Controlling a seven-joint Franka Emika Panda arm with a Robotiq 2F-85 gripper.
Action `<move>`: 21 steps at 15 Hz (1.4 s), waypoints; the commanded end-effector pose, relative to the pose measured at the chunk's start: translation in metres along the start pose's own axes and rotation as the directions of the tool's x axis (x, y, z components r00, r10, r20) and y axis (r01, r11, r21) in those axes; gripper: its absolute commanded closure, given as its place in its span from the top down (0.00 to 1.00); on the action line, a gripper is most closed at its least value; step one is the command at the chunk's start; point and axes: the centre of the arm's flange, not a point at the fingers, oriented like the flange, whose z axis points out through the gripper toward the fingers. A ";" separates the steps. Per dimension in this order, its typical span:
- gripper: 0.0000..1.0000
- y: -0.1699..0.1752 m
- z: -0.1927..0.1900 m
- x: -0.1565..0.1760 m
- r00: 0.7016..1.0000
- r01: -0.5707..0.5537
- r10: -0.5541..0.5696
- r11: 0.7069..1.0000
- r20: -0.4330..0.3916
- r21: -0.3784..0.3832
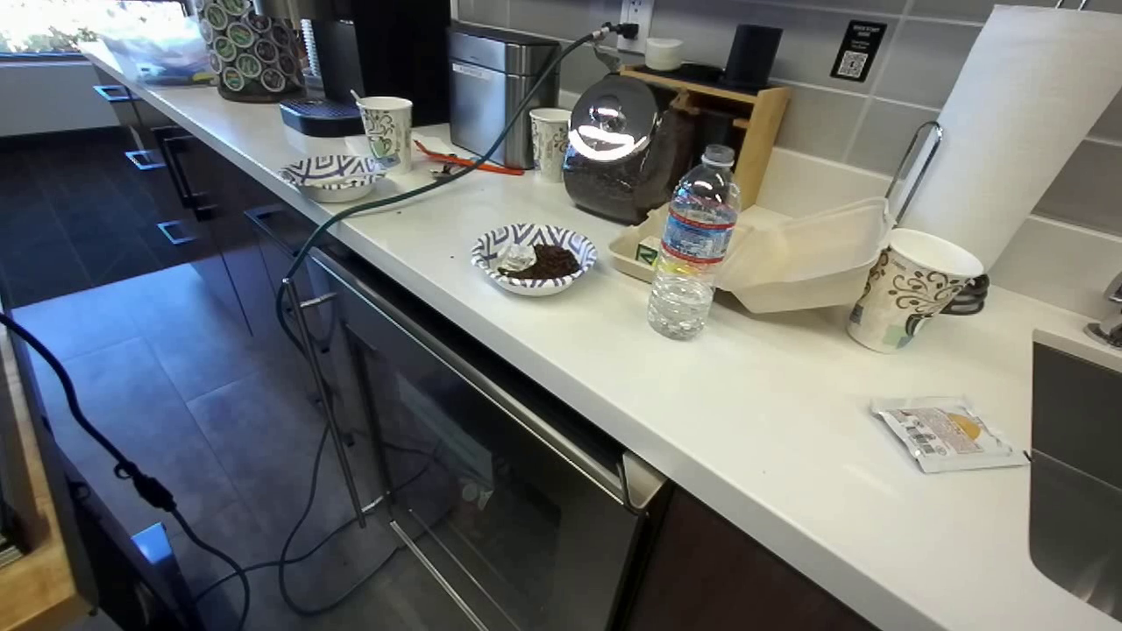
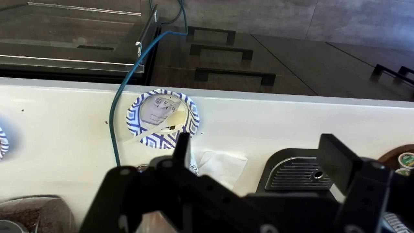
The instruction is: Open the silver bin.
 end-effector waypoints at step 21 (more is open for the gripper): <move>1.00 0.004 0.089 0.192 0.838 0.451 -0.545 0.721 -0.029 -0.526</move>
